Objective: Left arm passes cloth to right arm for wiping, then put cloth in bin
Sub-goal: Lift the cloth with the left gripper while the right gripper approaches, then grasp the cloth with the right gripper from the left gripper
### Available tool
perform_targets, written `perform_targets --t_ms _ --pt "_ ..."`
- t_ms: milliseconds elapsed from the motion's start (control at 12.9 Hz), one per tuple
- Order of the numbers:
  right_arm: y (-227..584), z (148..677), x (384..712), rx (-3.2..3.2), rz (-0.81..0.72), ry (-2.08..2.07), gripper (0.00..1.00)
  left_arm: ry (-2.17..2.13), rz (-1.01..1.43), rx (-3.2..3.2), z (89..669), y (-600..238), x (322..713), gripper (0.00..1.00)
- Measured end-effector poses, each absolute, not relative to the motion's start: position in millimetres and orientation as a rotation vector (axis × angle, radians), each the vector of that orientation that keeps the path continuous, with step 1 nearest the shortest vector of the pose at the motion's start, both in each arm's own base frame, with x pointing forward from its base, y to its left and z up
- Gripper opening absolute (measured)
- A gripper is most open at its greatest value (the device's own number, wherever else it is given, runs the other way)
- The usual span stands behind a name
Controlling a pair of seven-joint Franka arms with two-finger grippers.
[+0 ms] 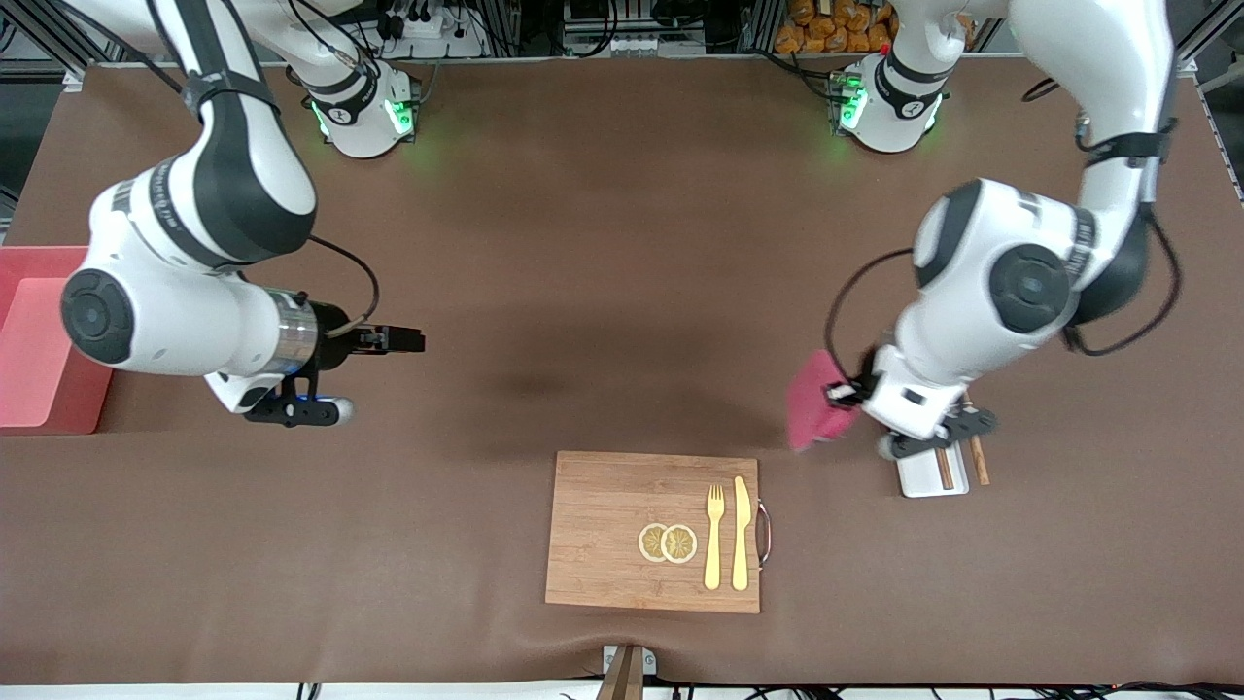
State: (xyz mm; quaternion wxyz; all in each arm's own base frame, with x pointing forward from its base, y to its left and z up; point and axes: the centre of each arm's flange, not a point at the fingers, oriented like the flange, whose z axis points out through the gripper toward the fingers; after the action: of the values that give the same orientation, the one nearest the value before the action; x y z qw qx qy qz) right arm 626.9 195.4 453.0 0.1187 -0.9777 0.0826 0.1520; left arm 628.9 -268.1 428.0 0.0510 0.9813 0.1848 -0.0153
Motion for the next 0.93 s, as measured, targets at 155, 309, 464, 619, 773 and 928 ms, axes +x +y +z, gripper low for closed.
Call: perform_targets --t_ms 155,309,464,619,773,928 --pt "201 443 629 -2.838 0.476 0.385 1.0 0.726 -0.065 2.935 430 -322 611 0.04" --pt "217 426 637 -2.75 0.494 0.602 1.0 0.924 -0.08 2.852 431 -372 594 0.04" --pt "243 402 641 -2.641 0.544 0.758 1.0 1.152 -0.108 2.702 428 -416 579 0.04" --pt "266 388 642 -2.571 0.556 0.87 1.0 1.332 -0.12 2.57 419 -451 565 0.04" --pt "275 386 643 -2.491 0.587 0.997 1.0 1.486 -0.138 2.423 412 -476 557 0.04" --pt "278 384 641 -2.441 0.633 1.059 1.0 1.614 -0.184 2.266 410 -490 554 0.04"
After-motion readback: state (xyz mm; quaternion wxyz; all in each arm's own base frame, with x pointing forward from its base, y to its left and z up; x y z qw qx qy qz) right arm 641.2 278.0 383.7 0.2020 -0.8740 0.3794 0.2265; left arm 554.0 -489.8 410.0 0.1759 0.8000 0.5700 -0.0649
